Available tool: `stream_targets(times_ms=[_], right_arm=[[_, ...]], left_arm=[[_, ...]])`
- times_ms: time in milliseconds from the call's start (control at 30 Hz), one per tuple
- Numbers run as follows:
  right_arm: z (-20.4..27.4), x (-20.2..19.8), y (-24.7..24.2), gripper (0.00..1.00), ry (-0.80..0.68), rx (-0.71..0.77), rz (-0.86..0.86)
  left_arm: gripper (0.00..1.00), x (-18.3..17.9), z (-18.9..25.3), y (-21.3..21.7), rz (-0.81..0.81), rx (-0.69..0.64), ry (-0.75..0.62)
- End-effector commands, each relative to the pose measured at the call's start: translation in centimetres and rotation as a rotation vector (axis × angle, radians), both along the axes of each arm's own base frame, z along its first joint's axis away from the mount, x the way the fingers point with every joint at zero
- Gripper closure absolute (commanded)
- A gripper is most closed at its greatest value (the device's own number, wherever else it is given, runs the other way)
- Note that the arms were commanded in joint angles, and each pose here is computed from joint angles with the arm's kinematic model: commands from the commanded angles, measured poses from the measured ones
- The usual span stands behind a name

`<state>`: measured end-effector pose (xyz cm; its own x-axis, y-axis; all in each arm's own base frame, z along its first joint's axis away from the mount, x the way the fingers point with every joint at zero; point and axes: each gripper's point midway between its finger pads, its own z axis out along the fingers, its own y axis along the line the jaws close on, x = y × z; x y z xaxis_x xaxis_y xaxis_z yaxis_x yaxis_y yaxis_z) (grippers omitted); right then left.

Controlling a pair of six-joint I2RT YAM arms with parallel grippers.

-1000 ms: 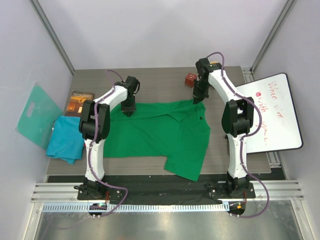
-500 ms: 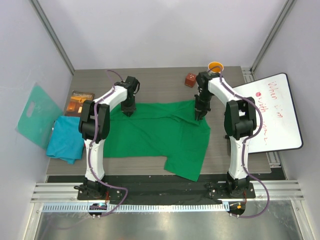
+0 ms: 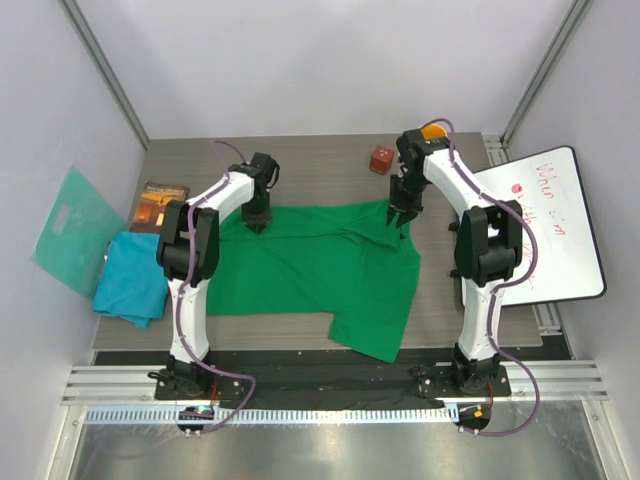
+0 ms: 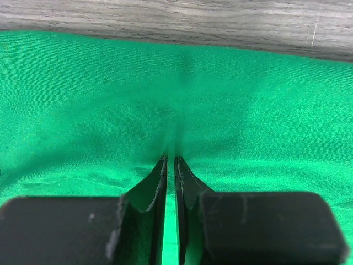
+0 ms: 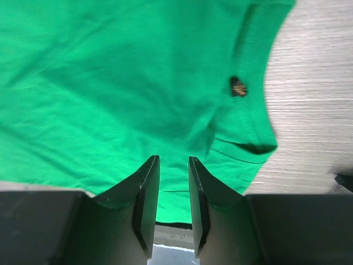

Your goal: Fold and stack the t-shirts

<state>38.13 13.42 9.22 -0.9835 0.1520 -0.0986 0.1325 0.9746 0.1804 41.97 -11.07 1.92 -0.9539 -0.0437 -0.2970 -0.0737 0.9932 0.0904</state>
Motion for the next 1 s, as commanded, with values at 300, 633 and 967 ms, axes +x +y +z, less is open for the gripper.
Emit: stream_targets(times_ms=[300,633,967], right_arm=[[2.5,-2.0,9.7,0.62,-0.128,0.154,0.22],[-1.5,-0.4,9.5,0.57,-0.115,0.062,0.26],[-3.9,-0.1,9.9,0.57,-0.086,0.058,0.295]], left_arm=[[1.0,-2.7,-2.1,-0.2,-0.004,-0.026,0.111],[0.99,-3.5,-2.0,0.3,-0.013,-0.01,0.124],[0.99,-3.7,-1.9,0.4,-0.013,-0.007,0.128]])
